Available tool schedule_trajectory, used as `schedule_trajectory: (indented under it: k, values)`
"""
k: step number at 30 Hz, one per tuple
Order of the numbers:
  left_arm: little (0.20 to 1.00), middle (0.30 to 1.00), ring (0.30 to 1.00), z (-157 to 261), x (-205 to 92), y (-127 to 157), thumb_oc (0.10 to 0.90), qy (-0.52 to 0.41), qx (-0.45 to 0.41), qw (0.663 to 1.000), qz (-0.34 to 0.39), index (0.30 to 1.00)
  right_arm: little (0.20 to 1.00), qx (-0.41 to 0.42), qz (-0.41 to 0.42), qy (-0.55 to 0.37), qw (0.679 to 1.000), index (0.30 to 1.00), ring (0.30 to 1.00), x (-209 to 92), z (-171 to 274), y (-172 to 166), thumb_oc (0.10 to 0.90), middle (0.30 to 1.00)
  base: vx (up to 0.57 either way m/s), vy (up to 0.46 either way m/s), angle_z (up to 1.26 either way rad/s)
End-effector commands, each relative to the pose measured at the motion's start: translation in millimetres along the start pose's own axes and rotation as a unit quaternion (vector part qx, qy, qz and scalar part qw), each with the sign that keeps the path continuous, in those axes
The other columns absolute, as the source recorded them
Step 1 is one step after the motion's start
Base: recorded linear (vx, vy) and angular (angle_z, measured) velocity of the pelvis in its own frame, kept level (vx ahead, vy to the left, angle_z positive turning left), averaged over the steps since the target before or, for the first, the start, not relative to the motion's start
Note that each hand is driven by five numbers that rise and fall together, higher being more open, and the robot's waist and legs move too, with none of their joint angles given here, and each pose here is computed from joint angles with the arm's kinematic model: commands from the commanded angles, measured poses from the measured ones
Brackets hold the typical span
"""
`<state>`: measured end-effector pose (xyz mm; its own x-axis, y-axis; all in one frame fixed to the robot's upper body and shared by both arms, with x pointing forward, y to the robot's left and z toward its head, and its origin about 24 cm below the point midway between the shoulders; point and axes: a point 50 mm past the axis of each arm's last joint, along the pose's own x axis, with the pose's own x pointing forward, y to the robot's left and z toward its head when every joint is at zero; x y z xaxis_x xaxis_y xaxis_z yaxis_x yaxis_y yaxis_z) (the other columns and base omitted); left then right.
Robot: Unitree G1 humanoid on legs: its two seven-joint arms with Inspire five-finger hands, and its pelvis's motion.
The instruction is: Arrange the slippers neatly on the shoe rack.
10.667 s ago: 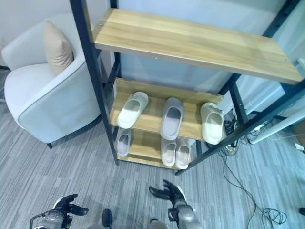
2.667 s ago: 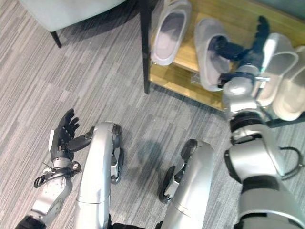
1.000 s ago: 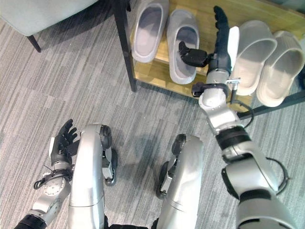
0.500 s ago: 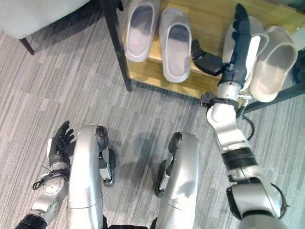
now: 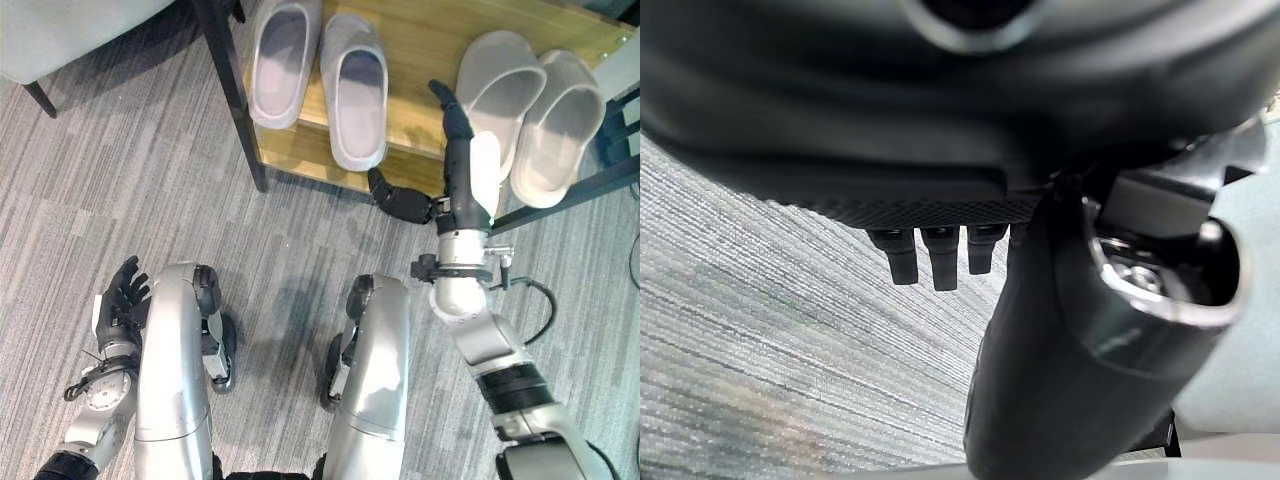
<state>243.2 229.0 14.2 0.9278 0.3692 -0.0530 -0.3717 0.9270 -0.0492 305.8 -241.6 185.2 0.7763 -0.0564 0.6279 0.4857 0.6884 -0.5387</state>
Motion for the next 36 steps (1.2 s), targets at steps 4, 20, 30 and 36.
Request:
schedule_trajectory:
  k: [4,20,30,36]
  values:
    - [0.9,0.9,0.9,20,-4,-39,0.8,-0.069,-0.007,0.993,-0.093,0.9,0.9,-0.026,-0.044,-0.127,0.991,0.9,0.9,35,47,-18,0.8,0.9,0.0,0.0,0.0]
    - [0.9,0.9,0.9,23,5,-37,0.8,-0.071,-0.011,0.994,-0.083,0.9,0.9,-0.001,0.003,-0.1,0.995,0.9,0.9,57,48,12,0.8,0.9,0.0,0.0,0.0]
    - [0.9,0.9,0.9,26,12,-36,0.8,-0.074,-0.018,0.994,-0.075,0.9,0.9,0.039,0.011,-0.1,0.994,0.9,0.9,71,62,28,0.8,0.9,0.0,0.0,0.0]
    - [0.9,0.9,0.9,29,16,-37,0.8,-0.075,-0.026,0.994,-0.069,0.9,0.9,0.052,0.021,-0.107,0.993,0.9,0.9,81,76,42,0.8,0.9,0.0,0.0,0.0]
